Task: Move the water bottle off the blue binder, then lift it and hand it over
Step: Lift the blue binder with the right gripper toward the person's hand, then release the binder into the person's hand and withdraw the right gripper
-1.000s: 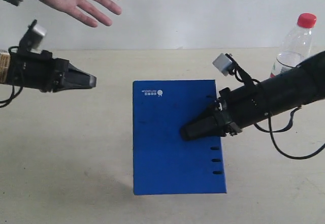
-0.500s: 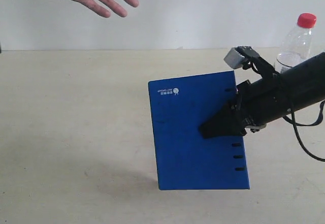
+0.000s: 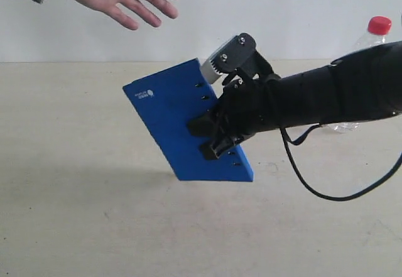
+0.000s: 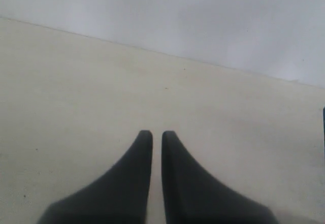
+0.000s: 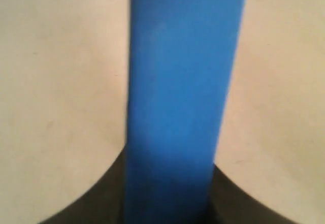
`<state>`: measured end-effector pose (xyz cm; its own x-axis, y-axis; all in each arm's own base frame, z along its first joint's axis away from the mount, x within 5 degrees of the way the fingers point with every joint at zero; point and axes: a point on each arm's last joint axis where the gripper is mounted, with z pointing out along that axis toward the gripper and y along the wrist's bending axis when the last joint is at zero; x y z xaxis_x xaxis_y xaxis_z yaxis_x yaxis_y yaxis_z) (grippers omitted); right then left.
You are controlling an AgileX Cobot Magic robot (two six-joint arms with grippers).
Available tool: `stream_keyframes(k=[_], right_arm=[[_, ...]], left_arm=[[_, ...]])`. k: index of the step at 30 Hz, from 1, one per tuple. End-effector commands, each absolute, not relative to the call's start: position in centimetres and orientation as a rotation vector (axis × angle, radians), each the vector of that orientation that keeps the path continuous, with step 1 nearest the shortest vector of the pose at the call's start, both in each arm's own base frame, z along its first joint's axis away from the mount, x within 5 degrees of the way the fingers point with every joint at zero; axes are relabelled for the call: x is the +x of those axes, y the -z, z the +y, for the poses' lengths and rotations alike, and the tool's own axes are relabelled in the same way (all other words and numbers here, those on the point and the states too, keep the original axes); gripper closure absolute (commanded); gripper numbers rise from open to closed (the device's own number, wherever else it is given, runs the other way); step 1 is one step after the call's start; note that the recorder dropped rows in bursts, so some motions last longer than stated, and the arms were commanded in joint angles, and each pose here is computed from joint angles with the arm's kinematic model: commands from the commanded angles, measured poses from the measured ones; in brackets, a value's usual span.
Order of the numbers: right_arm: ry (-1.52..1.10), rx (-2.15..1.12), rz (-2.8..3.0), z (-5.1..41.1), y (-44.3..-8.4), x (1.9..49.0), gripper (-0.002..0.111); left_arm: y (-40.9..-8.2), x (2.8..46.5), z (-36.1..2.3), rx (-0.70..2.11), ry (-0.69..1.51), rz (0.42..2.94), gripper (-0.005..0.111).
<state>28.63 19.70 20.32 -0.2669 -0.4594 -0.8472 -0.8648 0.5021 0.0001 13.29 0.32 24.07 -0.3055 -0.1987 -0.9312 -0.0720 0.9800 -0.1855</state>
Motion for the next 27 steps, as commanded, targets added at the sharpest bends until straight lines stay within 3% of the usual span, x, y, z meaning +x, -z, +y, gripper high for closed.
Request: stream_keyframes(k=[1,9,23,25,27], right_arm=[[-0.548,-1.049,1.839,20.1,-22.5,30.1,0.108],[-0.554,-0.961,1.697,21.4,-27.9,32.4,0.108],[-0.560,-0.928,1.717,21.3,-28.0,32.6,0.108],[-0.563,-0.929,1.716,21.3,-28.0,32.6,0.095],[-0.582,-0.917,1.723,21.3,-28.0,32.5,0.073]], left_arm=[[-23.2,12.8,0.3,-0.221,0.147,1.896,0.100],[-21.8,12.4,0.2,-0.221,0.144,1.938,0.100],[-21.8,12.4,-0.1,-0.151,0.151,1.943,0.100],[-21.8,12.4,0.2,-0.172,0.119,1.943,0.100],[-21.8,12.3,0.4,-0.192,0.091,1.939,0.100]])
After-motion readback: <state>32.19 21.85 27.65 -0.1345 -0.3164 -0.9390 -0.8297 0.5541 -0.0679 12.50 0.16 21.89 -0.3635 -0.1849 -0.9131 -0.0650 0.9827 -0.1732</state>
